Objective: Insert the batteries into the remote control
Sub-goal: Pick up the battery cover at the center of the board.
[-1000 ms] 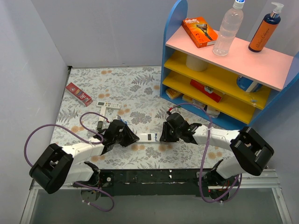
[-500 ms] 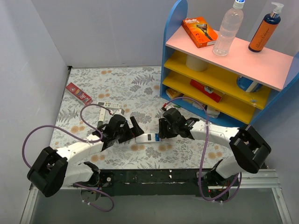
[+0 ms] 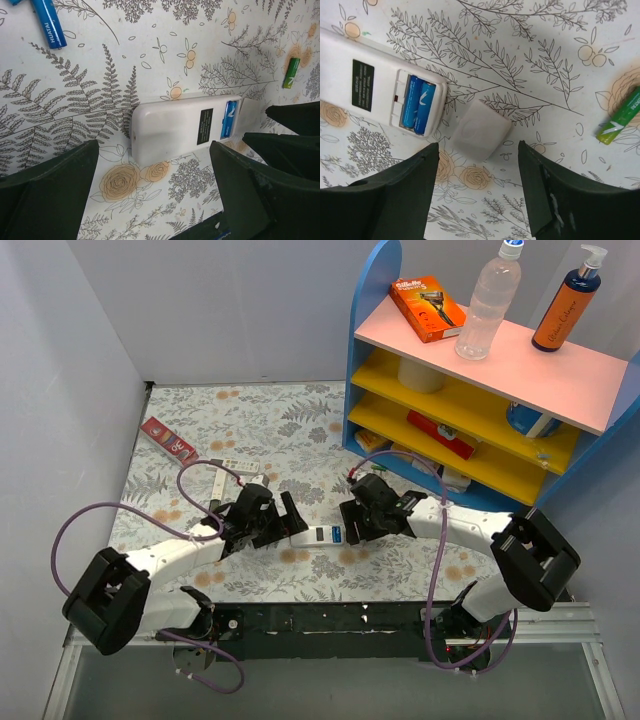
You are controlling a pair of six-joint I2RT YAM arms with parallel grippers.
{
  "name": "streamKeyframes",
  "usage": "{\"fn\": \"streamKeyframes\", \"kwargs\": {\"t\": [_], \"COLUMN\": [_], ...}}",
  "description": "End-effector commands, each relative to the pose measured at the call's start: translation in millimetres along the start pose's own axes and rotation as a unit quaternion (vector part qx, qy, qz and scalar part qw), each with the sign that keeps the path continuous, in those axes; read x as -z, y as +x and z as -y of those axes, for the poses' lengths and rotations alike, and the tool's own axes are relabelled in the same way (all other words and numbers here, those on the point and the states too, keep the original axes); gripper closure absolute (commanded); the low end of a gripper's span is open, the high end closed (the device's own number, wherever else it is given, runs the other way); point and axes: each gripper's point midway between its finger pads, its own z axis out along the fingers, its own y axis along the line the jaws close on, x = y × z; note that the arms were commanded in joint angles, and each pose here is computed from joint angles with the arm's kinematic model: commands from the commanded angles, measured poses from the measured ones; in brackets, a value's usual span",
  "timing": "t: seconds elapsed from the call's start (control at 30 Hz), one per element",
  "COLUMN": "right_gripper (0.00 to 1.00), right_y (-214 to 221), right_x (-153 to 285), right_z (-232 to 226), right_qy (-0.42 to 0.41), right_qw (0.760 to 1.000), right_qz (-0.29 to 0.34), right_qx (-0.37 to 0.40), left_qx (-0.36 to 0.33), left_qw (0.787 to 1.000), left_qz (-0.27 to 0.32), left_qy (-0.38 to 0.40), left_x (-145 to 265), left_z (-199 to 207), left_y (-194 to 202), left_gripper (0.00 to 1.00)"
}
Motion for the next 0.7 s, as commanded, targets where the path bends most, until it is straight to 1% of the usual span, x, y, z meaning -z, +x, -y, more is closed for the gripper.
{"fn": "streamKeyframes", "kwargs": {"t": [0.0,0.07,0.1,0.17,0.2,0.23,0.3,0.33,0.37,0.43,0.47,0.5,0.6,0.67], "right_gripper": [0.24,0.20,0.16,0.16,0.16,0.16,0.16,0.16,0.16,0.16,0.17,0.17,0.18,0.19], "right_y": [-20,-23,-21,-15,-11,-12,-7,-8,-7,-3,-3,-3,-1,1], "right_x": [18,24,26,28,28,29,26,24,22,18,16,14,9,5], "right_z": [0,6,10,8,6,5,5,5,6,8,10,10,11,9], "right_qy": [-0.028,-0.021,-0.026,-0.052,-0.067,-0.077,-0.091,-0.096,-0.098,-0.103,-0.102,-0.103,-0.111,-0.120], "right_qw": [0.990,0.980,0.966,0.952,0.943,0.930,0.917,0.906,0.901,0.891,0.886,0.883,0.876,0.874], "right_qz": [0.012,0.006,-0.001,-0.010,-0.014,-0.011,-0.010,-0.002,-0.002,-0.011,-0.013,-0.015,-0.027,-0.034], "right_qx": [0.141,0.198,0.258,0.303,0.326,0.358,0.387,0.412,0.423,0.441,0.453,0.459,0.469,0.470], "left_qx": [-0.012,-0.015,-0.018,-0.021,-0.021,-0.029,-0.034,-0.044,-0.049,-0.050,-0.065,-0.063,-0.063,-0.055], "left_qw": [0.999,0.998,0.996,0.993,0.988,0.985,0.974,0.967,0.961,0.942,0.935,0.925,0.900,0.891], "left_qz": [0.040,0.065,0.085,0.120,0.154,0.172,0.223,0.252,0.271,0.330,0.348,0.373,0.430,0.451], "left_qy": [0.003,0.007,0.002,0.001,-0.006,-0.009,0.001,-0.010,-0.017,-0.018,-0.022,-0.017,-0.021,-0.025], "left_x": [17,31,38,56,66,74,103,116,126,159,169,184,212,215], "left_z": [8,15,15,18,20,20,30,29,28,31,31,32,26,18], "left_y": [-19,-31,-40,-54,-70,-78,-100,-112,-120,-142,-148,-155,-167,-169], "left_gripper": [0.05,0.04,0.02,0.02,0.02,0.02,0.02,0.02,0.02,0.02,0.02,0.02,0.02,0.02]}}
